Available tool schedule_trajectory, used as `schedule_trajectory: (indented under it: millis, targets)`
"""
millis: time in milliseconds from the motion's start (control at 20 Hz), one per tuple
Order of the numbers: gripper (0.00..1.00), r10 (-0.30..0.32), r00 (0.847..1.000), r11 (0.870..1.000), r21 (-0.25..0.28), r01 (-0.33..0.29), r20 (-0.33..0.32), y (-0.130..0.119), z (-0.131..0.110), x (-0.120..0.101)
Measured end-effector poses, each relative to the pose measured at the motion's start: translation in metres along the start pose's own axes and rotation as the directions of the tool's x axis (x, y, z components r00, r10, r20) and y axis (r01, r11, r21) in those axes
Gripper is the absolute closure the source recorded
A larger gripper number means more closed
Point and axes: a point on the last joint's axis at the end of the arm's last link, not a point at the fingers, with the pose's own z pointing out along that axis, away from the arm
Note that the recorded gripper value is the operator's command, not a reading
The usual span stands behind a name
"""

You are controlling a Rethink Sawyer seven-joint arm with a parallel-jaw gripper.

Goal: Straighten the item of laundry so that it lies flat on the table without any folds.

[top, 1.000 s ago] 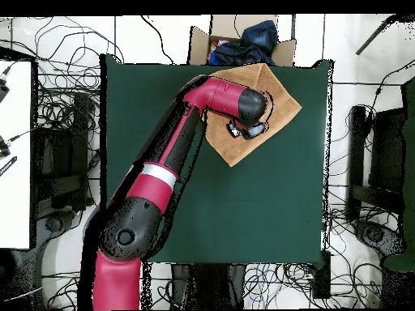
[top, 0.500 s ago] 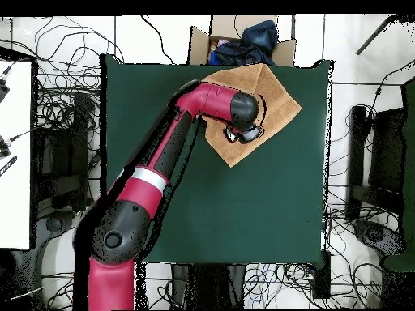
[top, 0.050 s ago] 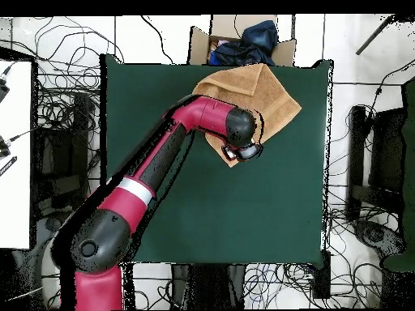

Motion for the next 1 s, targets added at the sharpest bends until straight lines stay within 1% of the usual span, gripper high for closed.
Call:
schedule_trajectory:
  millis: [100,200,250,350,450,600,650,800,950,1000]
  targets:
    - [1.0,0.024,1.0,1.0,-0.002,-0.024,-0.006,0.003,-0.011,0.011]
    - [1.0,0.036,0.999,0.999,-0.002,-0.036,-0.005,0.004,-0.018,0.017]
    - [1.0,0.047,0.999,0.999,-0.004,-0.047,-0.002,0.005,-0.025,0.022]
    - [1.0,0.072,0.997,0.997,-0.011,-0.071,0.017,0.003,-0.045,0.03]
    - [1.0,0.078,0.997,0.997,-0.012,-0.078,0.029,0.003,-0.055,0.032]
    - [1.0,0.087,0.993,0.996,-0.01,-0.086,0.08,0.001,-0.085,0.03]
    - [1.0,0.088,0.992,0.996,-0.011,-0.087,0.092,0.001,-0.09,0.029]
    - [1.0,0.095,0.984,0.996,-0.013,-0.094,0.152,0.001,-0.116,0.025]
    - [1.0,0.096,0.974,0.995,-0.017,-0.095,0.205,-0.004,-0.135,0.019]
    - [1.0,0.096,0.972,0.995,-0.018,-0.095,0.214,-0.006,-0.138,0.018]
